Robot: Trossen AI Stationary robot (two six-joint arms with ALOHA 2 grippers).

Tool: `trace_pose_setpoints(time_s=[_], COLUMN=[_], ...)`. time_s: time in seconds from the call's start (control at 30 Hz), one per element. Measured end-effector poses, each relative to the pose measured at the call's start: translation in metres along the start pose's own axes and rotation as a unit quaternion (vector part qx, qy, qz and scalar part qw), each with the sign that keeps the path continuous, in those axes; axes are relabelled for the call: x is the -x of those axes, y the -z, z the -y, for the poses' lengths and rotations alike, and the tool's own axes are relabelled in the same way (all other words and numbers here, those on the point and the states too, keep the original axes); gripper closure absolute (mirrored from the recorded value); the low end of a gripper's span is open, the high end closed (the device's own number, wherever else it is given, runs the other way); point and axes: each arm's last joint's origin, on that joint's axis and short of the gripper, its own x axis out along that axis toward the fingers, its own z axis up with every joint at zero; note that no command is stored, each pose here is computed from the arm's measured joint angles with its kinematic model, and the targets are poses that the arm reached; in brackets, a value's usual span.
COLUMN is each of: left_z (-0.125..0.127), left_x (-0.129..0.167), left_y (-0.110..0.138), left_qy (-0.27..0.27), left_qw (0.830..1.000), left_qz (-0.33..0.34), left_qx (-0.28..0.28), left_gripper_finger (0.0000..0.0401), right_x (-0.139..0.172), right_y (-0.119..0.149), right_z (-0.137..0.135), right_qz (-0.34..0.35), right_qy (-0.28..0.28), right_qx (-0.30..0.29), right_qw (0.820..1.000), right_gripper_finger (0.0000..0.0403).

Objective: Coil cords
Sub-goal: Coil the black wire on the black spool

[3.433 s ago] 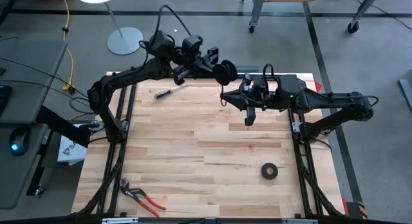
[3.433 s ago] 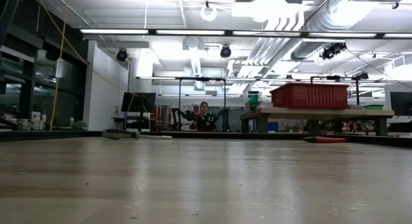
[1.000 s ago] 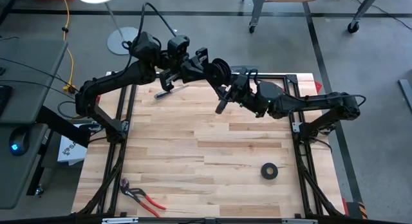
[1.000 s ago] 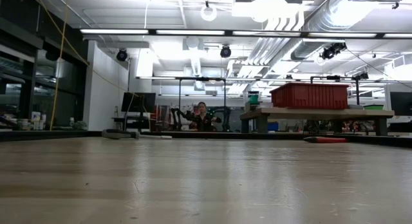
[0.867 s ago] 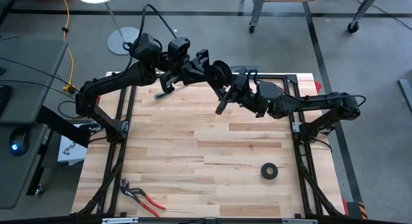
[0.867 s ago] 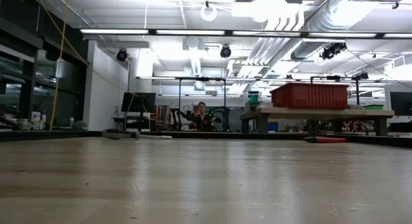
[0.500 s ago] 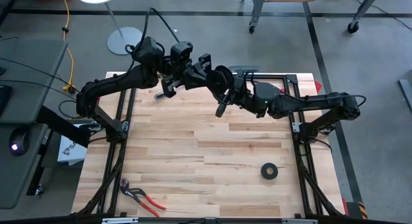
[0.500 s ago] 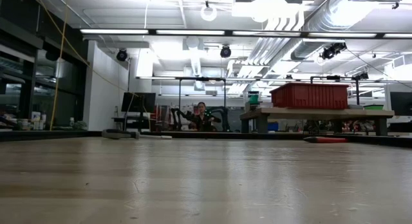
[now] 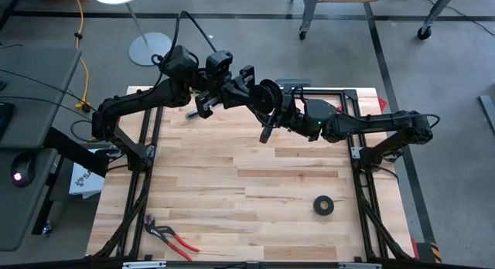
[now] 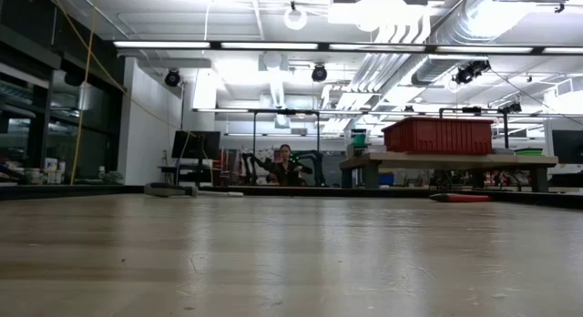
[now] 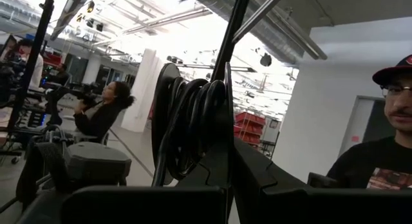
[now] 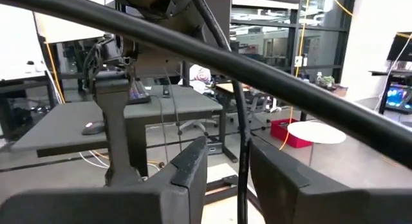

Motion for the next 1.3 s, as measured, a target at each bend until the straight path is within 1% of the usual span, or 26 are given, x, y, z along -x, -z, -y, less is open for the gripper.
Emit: trace_pose_setpoints(time_s=[0.1, 0.23, 0.3, 0.43, 0.57, 0.7, 0.87, 0.93, 1.03, 1.1, 1.23, 1.3], left_z=[0.000, 0.000, 0.000, -0.002, -0.004, -0.007, -0.010, -0.006, 0.002, 0.008, 0.026, 0.035], left_x=[0.000, 0.000, 0.000, 0.002, 0.016, 0.038, 0.065, 0.076, 0.091, 0.100, 0.115, 0.121], left_y=[0.000, 0.000, 0.000, -0.002, -0.014, -0.029, -0.038, -0.042, -0.043, -0.042, -0.038, -0.035], left_qy=[-0.001, -0.001, -0.001, -0.007, -0.026, -0.071, -0.141, -0.165, -0.196, -0.216, -0.246, -0.265], left_qw=[1.000, 1.000, 1.000, 1.000, 0.998, 0.995, 0.987, 0.983, 0.976, 0.970, 0.959, 0.951], left_qz=[0.000, 0.001, 0.001, 0.003, 0.013, 0.010, -0.027, -0.042, -0.075, -0.098, -0.139, -0.159], left_qx=[0.000, 0.000, 0.000, -0.013, -0.049, -0.070, -0.076, -0.072, -0.063, -0.054, -0.033, -0.024], left_gripper_finger=[0.0401, 0.0401, 0.0401, 0.0401, 0.0401, 0.0401, 0.0401, 0.0401, 0.0401, 0.0401, 0.0401, 0.0401], right_x=[0.000, 0.000, 0.000, 0.000, 0.002, 0.006, 0.012, 0.013, 0.015, 0.018, 0.023, 0.026], right_y=[0.000, 0.000, 0.001, 0.001, 0.002, 0.002, 0.001, 0.002, 0.004, 0.005, 0.003, 0.002], right_z=[0.000, 0.002, 0.003, 0.003, -0.002, -0.012, -0.024, -0.027, -0.030, -0.032, -0.029, -0.028], right_qz=[0.000, -0.003, -0.007, -0.007, -0.010, -0.014, -0.016, -0.019, -0.034, -0.044, -0.062, -0.067], right_qy=[0.004, 0.031, 0.044, 0.053, 0.044, 0.013, -0.008, -0.012, -0.018, -0.021, -0.031, -0.035], right_qx=[0.009, 0.014, 0.021, 0.000, -0.024, -0.050, -0.056, -0.069, -0.069, -0.066, -0.080, -0.080], right_qw=[1.000, 0.999, 0.999, 0.999, 0.999, 0.999, 0.998, 0.997, 0.997, 0.997, 0.994, 0.994], right_gripper_finger=[0.0322, 0.0382, 0.0394, 0.0399, 0.0400, 0.0401, 0.0402, 0.0402, 0.0402, 0.0402, 0.0402, 0.0402])
